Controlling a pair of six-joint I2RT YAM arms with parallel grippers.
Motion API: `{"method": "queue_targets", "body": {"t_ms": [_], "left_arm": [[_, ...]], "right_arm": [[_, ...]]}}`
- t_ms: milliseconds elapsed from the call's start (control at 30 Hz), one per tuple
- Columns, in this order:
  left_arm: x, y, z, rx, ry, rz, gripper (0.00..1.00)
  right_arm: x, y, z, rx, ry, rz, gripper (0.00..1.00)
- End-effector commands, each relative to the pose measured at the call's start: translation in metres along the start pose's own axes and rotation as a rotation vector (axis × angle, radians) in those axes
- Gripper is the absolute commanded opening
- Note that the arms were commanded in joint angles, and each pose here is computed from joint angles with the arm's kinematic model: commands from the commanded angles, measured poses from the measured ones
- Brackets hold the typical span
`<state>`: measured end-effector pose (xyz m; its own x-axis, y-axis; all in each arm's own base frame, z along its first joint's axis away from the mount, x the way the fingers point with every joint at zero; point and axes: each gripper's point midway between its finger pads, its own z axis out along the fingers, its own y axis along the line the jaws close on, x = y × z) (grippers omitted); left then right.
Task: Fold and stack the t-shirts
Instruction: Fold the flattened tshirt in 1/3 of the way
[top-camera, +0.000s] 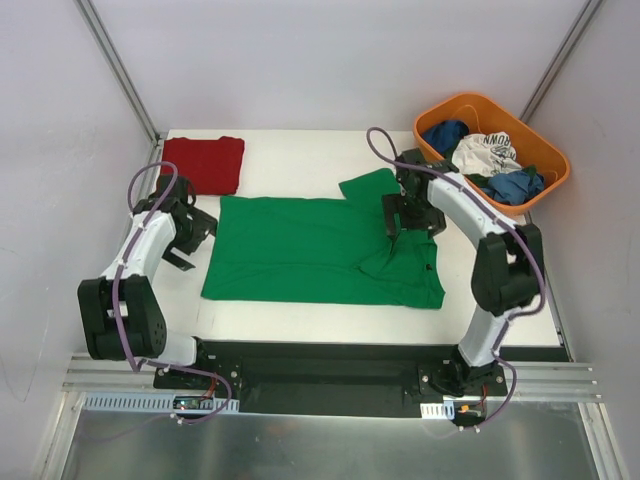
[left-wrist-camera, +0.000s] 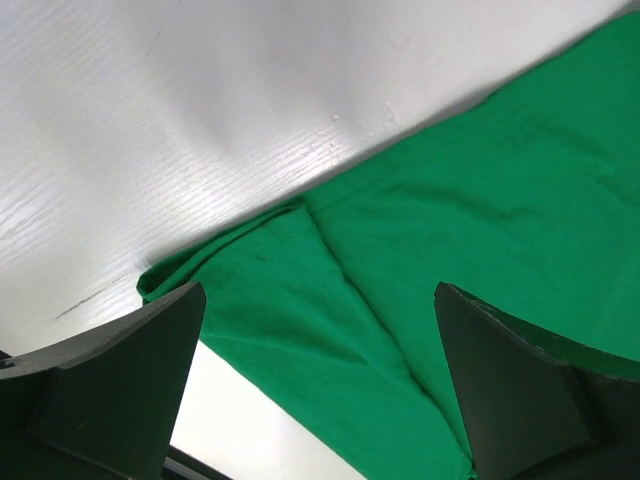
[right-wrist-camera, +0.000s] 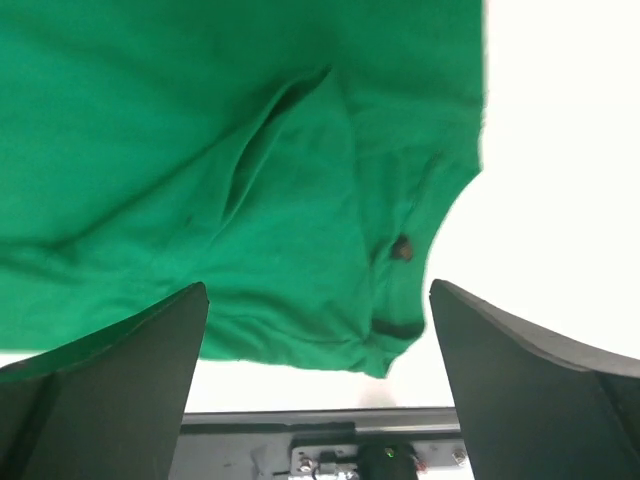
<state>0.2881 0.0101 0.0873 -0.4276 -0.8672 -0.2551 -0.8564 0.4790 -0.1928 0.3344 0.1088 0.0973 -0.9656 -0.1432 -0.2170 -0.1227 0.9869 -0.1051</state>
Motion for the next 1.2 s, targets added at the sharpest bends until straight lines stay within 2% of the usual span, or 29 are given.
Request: {"method": "queue_targets", "body": {"t_ms": [0, 33, 67, 133, 233, 400, 600, 933, 1167], "left_arm": [[0.018, -0.007, -0.020, 0.102, 0.015, 0.065, 0.99], [0.021, -0.013, -0.020, 0.131, 0.022, 0.077, 0.99], [0.028, -0.014, -0.019, 0.144, 0.041, 0.103, 0.99], [0.034, -0.018, -0.015, 0.148, 0.053, 0.145, 0.99], [0.047, -0.029, -0.016, 0.163, 0.067, 0.222, 0.99], [0.055, -0.041, -0.013, 0.189, 0.072, 0.280, 0.99], [0.067, -0.036, -0.004, 0.181, 0.119, 0.290, 0.99], [0.078, -0.037, 0.009, 0.179, 0.180, 0.299, 0.99], [0.072, -0.053, 0.005, 0.222, 0.162, 0.307, 0.99]], "right_arm": [[0.024, 0.030, -0.036, -0.247, -0.101, 0.010, 0.97], [0.021, 0.057, -0.040, -0.401, -0.133, 0.009, 0.97], [0.025, 0.068, -0.041, -0.472, -0.136, 0.011, 0.97], [0.033, 0.087, -0.035, -0.572, -0.112, 0.058, 0.97], [0.047, 0.102, -0.020, -0.617, -0.053, 0.080, 0.97], [0.049, 0.117, -0.005, -0.625, -0.019, 0.064, 0.97], [0.049, 0.124, 0.011, -0.607, 0.023, 0.086, 0.97], [0.063, 0.116, 0.016, -0.556, 0.015, 0.091, 0.97], [0.051, 0.125, 0.024, -0.564, 0.002, 0.101, 0.97]]}}
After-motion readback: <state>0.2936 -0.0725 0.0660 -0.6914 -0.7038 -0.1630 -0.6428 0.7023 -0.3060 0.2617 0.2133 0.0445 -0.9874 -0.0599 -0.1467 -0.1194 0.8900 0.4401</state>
